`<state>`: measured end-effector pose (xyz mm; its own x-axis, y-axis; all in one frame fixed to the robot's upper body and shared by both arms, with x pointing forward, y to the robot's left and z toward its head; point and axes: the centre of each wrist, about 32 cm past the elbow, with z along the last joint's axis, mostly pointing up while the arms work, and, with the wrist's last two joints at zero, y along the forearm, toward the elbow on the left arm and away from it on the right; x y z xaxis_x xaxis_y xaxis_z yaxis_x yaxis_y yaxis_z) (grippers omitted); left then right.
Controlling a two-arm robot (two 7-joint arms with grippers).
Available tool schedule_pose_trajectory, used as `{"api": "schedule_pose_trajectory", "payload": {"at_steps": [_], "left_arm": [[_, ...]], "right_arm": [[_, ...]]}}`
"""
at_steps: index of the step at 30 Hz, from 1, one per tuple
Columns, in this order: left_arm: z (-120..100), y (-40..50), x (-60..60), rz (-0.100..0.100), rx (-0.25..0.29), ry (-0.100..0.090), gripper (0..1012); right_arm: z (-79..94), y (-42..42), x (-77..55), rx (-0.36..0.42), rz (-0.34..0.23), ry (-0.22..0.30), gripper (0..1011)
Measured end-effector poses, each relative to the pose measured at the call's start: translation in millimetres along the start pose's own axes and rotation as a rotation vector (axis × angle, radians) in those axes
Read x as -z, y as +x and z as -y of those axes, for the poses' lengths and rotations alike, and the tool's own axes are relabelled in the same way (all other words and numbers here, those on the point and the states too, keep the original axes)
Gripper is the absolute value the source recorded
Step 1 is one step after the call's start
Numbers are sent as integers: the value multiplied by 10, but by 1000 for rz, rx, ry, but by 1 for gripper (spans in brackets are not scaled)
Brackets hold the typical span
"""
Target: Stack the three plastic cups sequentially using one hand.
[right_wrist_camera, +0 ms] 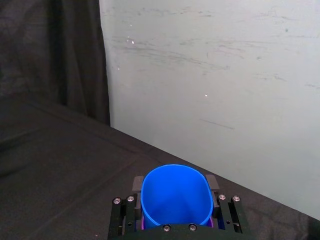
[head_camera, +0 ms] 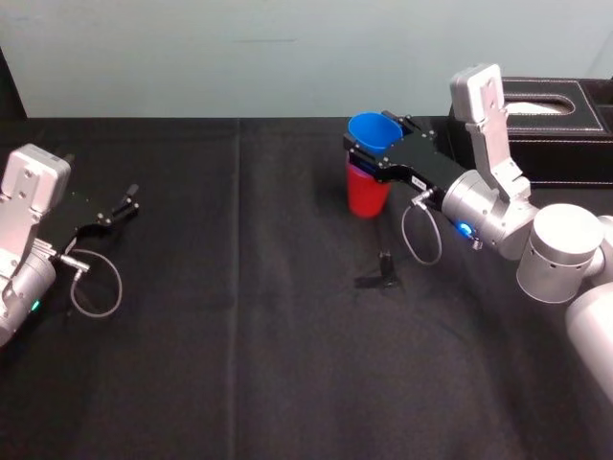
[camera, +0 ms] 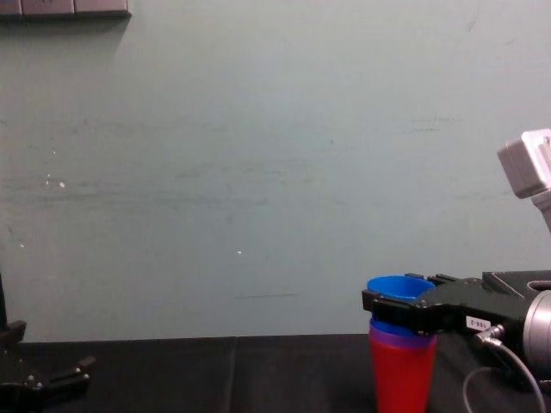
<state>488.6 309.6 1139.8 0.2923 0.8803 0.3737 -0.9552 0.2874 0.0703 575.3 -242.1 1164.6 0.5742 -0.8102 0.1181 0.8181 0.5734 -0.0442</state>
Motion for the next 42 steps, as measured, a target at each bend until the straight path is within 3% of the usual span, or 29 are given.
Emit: {"api": "schedule_pose_trajectory", "payload": {"at_steps": [16, 32, 36, 42], "left_arm": [[0, 0, 0, 0, 0, 0, 1005], [0, 0, 0, 0, 0, 0, 1005], [0, 0, 0, 0, 0, 0, 1005], [0, 0, 0, 0, 0, 0, 1005]], "right_arm": [[-41, -29, 115, 7, 8, -1, 747], [-36, -41, 130, 13, 10, -1, 747], [-36, -41, 128, 13, 10, -1, 807], [-37, -39, 124, 12, 10, 0, 984]]}}
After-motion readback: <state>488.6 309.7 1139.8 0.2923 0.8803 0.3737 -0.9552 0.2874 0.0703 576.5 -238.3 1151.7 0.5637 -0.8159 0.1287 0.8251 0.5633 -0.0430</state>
